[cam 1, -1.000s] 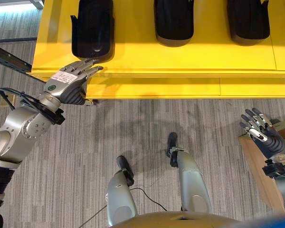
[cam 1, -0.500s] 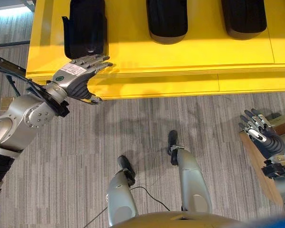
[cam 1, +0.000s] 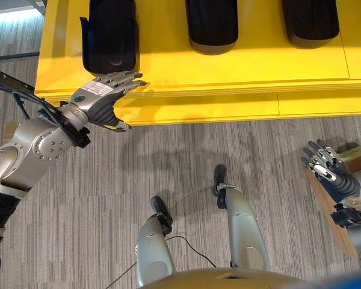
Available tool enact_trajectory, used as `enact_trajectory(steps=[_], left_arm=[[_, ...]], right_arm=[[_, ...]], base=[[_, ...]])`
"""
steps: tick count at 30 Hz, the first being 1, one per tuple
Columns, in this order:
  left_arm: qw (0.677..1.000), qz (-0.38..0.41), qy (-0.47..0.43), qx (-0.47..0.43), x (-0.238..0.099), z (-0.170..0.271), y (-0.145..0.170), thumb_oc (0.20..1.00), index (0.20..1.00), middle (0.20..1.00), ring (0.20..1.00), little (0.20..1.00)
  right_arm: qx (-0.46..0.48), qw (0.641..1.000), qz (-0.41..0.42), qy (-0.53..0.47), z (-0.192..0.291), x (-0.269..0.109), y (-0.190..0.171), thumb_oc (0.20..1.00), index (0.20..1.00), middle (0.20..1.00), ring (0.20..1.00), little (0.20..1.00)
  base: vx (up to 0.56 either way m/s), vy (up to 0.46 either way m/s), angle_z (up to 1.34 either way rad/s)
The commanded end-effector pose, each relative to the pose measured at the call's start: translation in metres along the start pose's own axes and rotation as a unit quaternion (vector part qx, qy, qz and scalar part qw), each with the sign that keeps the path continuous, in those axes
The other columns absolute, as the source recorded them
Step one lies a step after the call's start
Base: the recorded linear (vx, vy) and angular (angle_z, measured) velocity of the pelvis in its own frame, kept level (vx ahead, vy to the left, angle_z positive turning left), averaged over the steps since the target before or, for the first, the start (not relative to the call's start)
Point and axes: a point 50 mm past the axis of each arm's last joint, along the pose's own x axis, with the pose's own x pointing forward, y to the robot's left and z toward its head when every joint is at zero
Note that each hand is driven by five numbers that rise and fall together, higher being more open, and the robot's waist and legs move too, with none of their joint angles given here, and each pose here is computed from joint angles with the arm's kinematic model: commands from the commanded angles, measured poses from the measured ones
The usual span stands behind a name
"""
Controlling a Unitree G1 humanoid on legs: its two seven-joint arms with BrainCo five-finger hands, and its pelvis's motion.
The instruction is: Move parts from the plastic box to the shelf.
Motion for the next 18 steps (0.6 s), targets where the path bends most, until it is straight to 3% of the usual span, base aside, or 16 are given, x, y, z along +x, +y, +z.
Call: enact_trajectory(steps=[1, 18], left_arm=[[1.0, 0.017, 0.004, 0.014, -0.0077, -0.0021, 0.0149, 1.0, 1.0, 1.0, 1.0, 1.0], [0.999, -0.029, 0.0, 0.02, -0.0024, -0.0028, 0.0126, 1.0, 1.0, 1.0, 1.0, 1.0]], right_arm=[[0.002, 1.0, 0.003, -0.016, 0.0074, -0.0146, 0.0005, 1.0, 1.0, 1.0, 1.0, 1.0], [0.005, 1.0, 0.003, -0.008, 0.0053, -0.0161, -0.0004, 1.0, 1.0, 1.0, 1.0, 1.0]], base=[[0.0, 0.0, 0.0], [0.0, 0.0, 0.0]])
